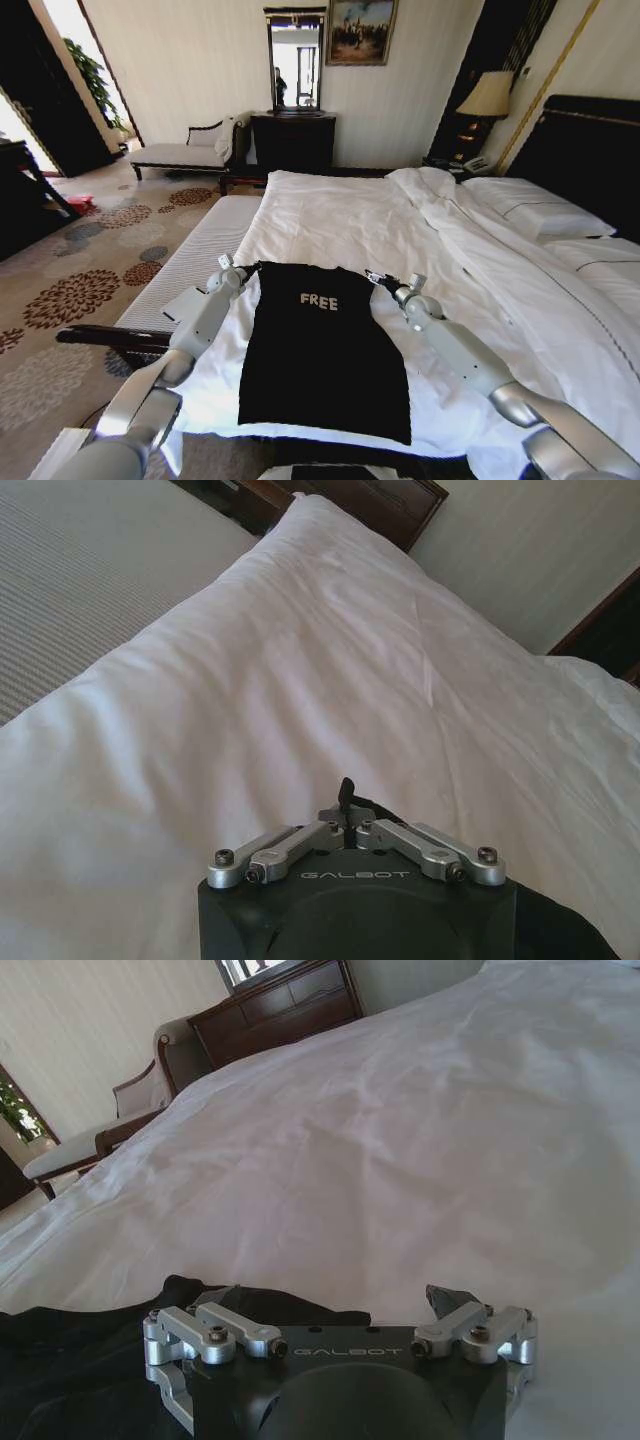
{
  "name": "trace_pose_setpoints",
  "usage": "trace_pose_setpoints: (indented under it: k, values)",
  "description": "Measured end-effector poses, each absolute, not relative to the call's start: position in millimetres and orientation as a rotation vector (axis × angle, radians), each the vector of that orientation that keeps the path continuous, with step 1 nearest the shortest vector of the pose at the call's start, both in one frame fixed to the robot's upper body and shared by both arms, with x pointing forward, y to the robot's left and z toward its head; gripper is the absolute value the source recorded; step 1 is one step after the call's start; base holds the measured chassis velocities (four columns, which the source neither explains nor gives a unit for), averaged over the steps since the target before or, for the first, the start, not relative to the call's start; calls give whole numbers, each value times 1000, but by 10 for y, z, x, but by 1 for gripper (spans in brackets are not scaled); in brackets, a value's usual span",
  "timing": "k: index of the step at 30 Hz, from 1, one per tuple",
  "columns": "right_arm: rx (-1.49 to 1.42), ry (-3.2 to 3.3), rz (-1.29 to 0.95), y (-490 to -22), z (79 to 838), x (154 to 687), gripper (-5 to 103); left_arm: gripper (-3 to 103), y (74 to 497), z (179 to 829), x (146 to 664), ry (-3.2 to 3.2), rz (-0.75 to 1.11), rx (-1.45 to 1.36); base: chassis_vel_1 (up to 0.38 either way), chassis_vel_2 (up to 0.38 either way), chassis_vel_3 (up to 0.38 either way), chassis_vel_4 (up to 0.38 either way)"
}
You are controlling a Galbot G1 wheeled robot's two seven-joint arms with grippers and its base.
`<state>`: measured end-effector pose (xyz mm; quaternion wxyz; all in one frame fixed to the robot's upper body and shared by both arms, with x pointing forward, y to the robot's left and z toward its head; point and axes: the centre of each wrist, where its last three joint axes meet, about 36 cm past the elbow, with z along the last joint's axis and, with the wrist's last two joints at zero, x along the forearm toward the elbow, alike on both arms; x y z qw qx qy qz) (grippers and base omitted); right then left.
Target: Fold the clothes on the bed.
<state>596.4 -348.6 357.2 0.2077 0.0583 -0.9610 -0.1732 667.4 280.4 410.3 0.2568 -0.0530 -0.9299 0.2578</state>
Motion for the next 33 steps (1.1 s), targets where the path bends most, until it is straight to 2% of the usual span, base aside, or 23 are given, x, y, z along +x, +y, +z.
trace_pose_setpoints:
  k: [11, 28, 33]
  values:
    - [169, -2663, -511, -3515, 3460, 6007, 100, 0, 3045, 4118, 6606, -2543, 674, -103, 0, 0, 0, 0]
    - [215, -2573, -675, -3161, 3427, 6132, 101, 0, 2993, 4119, 6566, -2551, 651, -116, 0, 0, 0, 0]
    - [242, -2571, -685, -3204, 3392, 6070, 87, 0, 2999, 4112, 6563, -2555, 640, -112, 0, 0, 0, 0]
